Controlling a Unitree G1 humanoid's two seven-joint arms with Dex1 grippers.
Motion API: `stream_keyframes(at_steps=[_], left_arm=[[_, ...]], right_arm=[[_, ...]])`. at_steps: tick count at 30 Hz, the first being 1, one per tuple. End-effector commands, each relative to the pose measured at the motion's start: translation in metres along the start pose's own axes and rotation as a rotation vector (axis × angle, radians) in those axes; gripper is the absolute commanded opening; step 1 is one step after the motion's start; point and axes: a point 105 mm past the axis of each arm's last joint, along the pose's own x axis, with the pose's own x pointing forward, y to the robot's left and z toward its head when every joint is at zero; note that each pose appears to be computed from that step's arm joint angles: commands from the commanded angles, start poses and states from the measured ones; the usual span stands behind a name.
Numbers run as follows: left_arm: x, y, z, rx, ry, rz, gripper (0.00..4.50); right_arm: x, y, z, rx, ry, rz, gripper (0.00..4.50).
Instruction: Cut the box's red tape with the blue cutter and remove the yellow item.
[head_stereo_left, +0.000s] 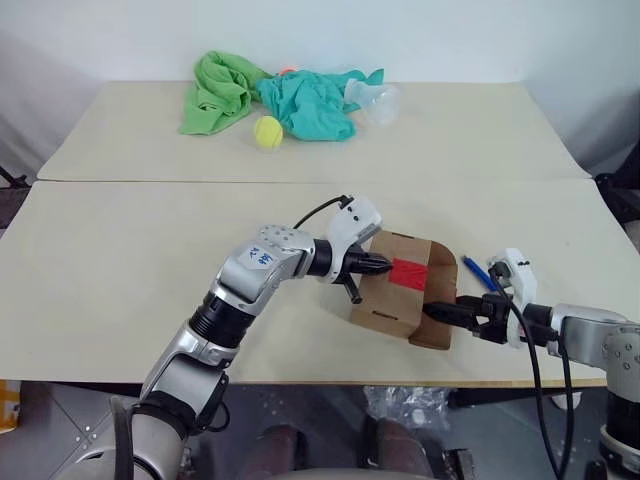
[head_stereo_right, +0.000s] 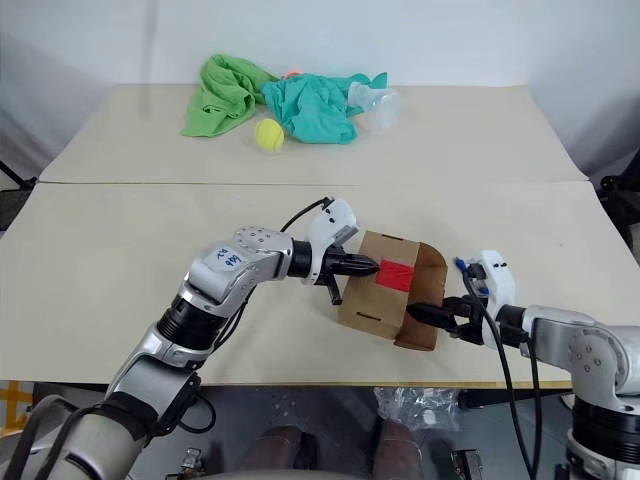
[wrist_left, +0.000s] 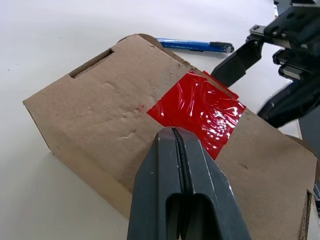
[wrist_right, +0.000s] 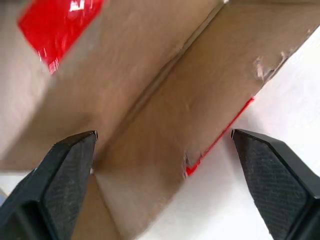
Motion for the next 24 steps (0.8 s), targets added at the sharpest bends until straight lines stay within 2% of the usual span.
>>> stream_keyframes(at_steps=[1, 2, 5, 10, 16, 17, 24], left_arm=[[0.004, -0.005, -0.004, 0.006, 0.023, -0.009, 0.0], [0.004, -0.005, -0.004, 0.007, 0.023, -0.01, 0.0], [0.005, -0.006, -0.005, 0.012, 0.025, -0.016, 0.0], [0.005, -0.005, -0.006, 0.016, 0.026, -0.013, 0.0], [0.002, -0.004, -0.012, 0.014, 0.03, -0.002, 0.0], [0.002, -0.004, -0.013, 0.013, 0.031, -0.001, 0.0], [0.004, -0.004, -0.01, 0.004, -0.002, 0.0, 0.0]], right_arm=[[0.005, 0.003, -0.002, 0.067, -0.001, 0.026, 4.49], [0.007, 0.005, -0.002, 0.072, -0.001, 0.033, 4.49], [0.011, 0.004, 0.0, 0.075, -0.004, 0.006, 3.9], [0.005, 0.005, 0.005, 0.057, -0.022, -0.037, 2.21], [-0.009, 0.01, 0.026, -0.025, -0.124, -0.116, 0.15], [-0.012, 0.011, 0.029, -0.047, -0.138, -0.14, 0.02], [-0.025, 0.04, 0.055, -0.181, -0.214, -0.119, 0.02]])
